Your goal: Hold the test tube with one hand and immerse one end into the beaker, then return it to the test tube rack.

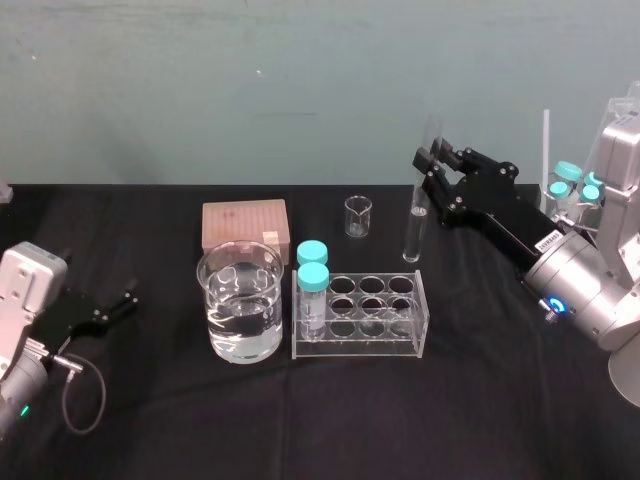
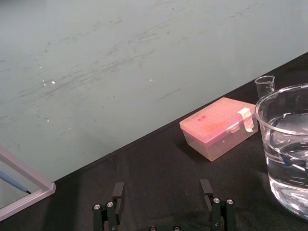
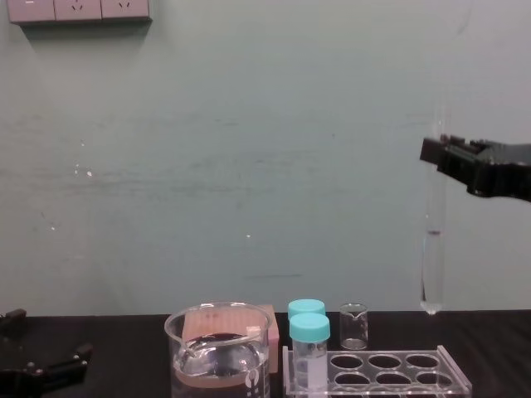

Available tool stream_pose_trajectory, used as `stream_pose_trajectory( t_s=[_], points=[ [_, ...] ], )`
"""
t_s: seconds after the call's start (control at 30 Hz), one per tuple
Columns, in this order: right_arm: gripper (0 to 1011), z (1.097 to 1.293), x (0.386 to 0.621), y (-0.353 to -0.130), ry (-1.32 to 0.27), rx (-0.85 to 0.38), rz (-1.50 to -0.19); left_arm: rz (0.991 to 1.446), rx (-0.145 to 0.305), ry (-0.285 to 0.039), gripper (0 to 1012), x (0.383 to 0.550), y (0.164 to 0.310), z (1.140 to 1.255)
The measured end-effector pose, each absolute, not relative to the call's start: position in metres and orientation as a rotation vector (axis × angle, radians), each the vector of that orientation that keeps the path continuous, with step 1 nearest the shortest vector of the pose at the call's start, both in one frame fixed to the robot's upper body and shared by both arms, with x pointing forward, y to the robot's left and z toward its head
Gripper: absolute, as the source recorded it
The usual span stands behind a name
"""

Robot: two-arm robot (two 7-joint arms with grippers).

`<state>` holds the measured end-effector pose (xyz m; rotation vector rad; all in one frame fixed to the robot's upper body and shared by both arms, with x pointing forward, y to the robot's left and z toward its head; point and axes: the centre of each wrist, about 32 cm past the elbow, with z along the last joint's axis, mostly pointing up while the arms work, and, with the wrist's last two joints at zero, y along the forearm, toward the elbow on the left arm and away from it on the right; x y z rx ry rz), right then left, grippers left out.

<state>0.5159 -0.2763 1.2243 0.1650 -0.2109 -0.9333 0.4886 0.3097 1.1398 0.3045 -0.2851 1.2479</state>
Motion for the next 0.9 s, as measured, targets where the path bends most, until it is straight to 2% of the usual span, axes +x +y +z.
stream_pose_trajectory(
  t_s=[0.57, 0.9],
  points=[
    [223, 1.197, 0.514, -0.273, -0.178, 0.179, -0.977, 1.248, 0.304, -0.285, 1000, 0.489, 0.31, 1.14],
    [222, 1.188, 0.517, -0.272, -0.176, 0.181, -0.978, 1.248, 0.304, -0.285, 1000, 0.489, 0.31, 1.14]
  ],
)
